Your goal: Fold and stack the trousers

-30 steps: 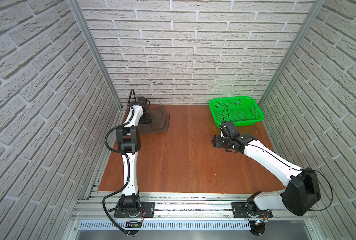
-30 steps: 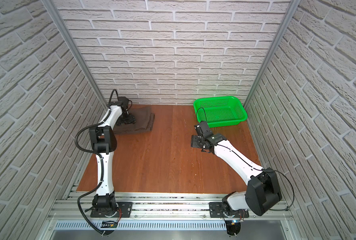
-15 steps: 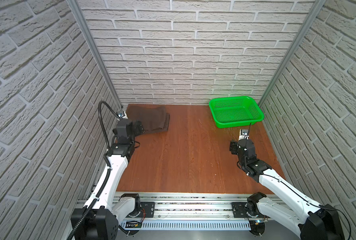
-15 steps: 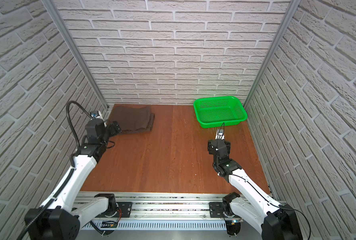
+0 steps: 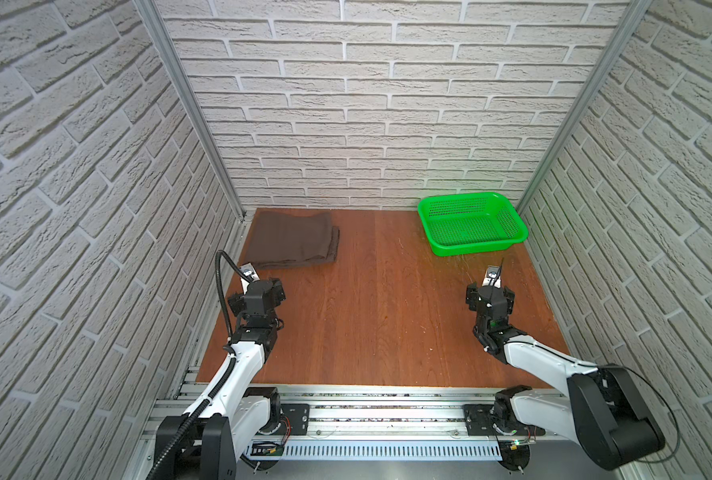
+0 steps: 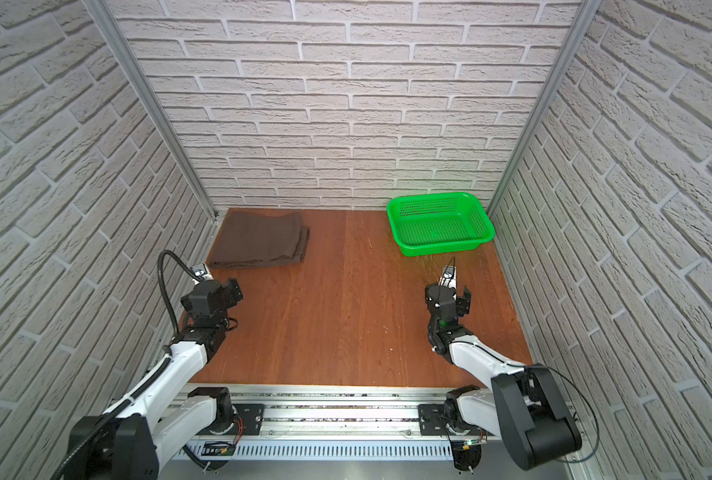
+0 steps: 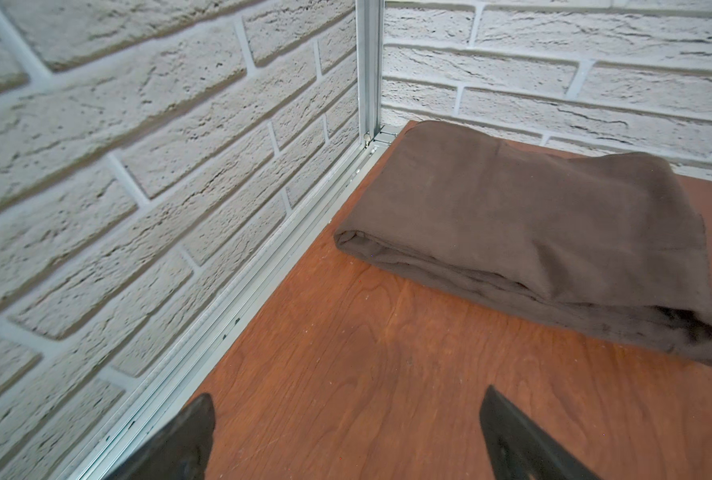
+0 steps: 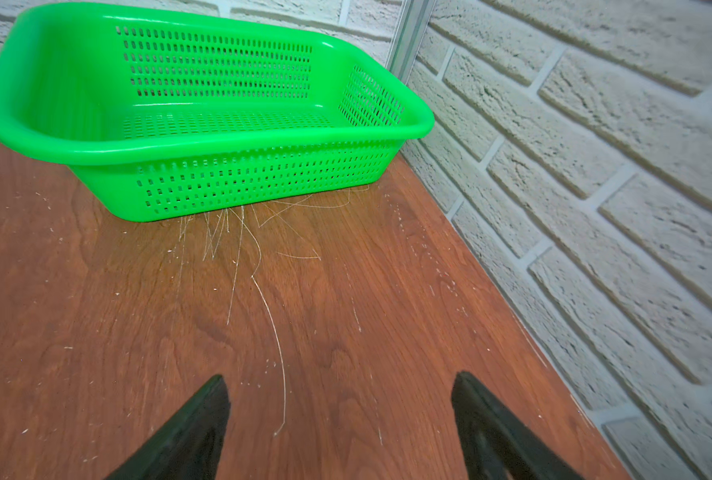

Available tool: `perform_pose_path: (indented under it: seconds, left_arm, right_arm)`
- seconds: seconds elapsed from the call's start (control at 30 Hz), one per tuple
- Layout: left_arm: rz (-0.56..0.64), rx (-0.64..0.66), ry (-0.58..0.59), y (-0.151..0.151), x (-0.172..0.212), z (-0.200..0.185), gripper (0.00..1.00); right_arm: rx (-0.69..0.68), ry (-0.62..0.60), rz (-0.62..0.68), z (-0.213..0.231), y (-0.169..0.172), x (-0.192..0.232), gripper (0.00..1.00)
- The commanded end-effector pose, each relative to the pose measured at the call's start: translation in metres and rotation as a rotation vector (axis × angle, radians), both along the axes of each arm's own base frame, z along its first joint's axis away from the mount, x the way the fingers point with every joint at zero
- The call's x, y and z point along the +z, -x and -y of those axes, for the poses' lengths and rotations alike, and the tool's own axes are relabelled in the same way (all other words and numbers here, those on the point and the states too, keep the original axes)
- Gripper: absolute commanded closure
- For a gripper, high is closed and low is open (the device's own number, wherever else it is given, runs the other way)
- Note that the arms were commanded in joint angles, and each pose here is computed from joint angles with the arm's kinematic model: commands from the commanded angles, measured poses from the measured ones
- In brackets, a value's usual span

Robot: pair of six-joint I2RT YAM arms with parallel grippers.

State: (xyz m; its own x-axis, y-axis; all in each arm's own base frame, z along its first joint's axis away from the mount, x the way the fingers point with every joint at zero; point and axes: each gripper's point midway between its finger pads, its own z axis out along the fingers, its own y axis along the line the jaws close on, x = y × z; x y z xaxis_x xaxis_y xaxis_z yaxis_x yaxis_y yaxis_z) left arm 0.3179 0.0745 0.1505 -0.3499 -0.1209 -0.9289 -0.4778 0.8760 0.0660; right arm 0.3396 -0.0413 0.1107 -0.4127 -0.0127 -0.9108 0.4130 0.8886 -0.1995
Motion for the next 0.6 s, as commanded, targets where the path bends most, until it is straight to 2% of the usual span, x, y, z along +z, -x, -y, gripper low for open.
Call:
perform_pose_path:
  seconds: [0.0, 0.07, 0.2, 0.27, 0.37, 0.4, 0.47, 0.57]
  left_arm:
    - [0.104, 0.046, -0.033, -0.008, 0.007, -0.011, 0.02]
    - [0.111, 0.045, -0.031, -0.010, -0.004, -0.012, 0.02]
    - [0.117, 0.037, -0.033, -0.019, -0.025, -0.014, 0.02]
    - [0.126, -0.008, -0.052, -0.029, -0.023, -0.009, 0.02]
    - [0.127, -0.035, -0.062, -0.041, -0.033, -0.010, 0.02]
    - [0.146, -0.055, -0.065, -0.045, -0.034, -0.008, 0.02]
    - [0.092, -0.102, -0.052, -0.050, -0.039, 0.000, 0.02]
    - [0.072, -0.164, -0.051, -0.058, -0.044, 0.008, 0.02]
  right_arm:
    - [0.024, -0.024, 0.126, -0.006, -0.024, 0.013, 0.15]
    - [0.053, -0.037, 0.092, -0.011, -0.025, 0.009, 0.16]
    - [0.144, -0.068, 0.122, -0.019, -0.024, 0.008, 0.15]
    - [0.209, -0.088, 0.113, -0.026, -0.028, 0.005, 0.00]
    - [0.282, -0.100, 0.080, -0.037, -0.036, -0.006, 0.00]
    - [0.268, -0.099, 0.087, -0.035, -0.040, -0.009, 0.00]
    - [0.268, -0.115, 0.062, -0.033, -0.041, -0.013, 0.00]
    - [0.271, -0.122, 0.055, -0.033, -0.041, -0.013, 0.00]
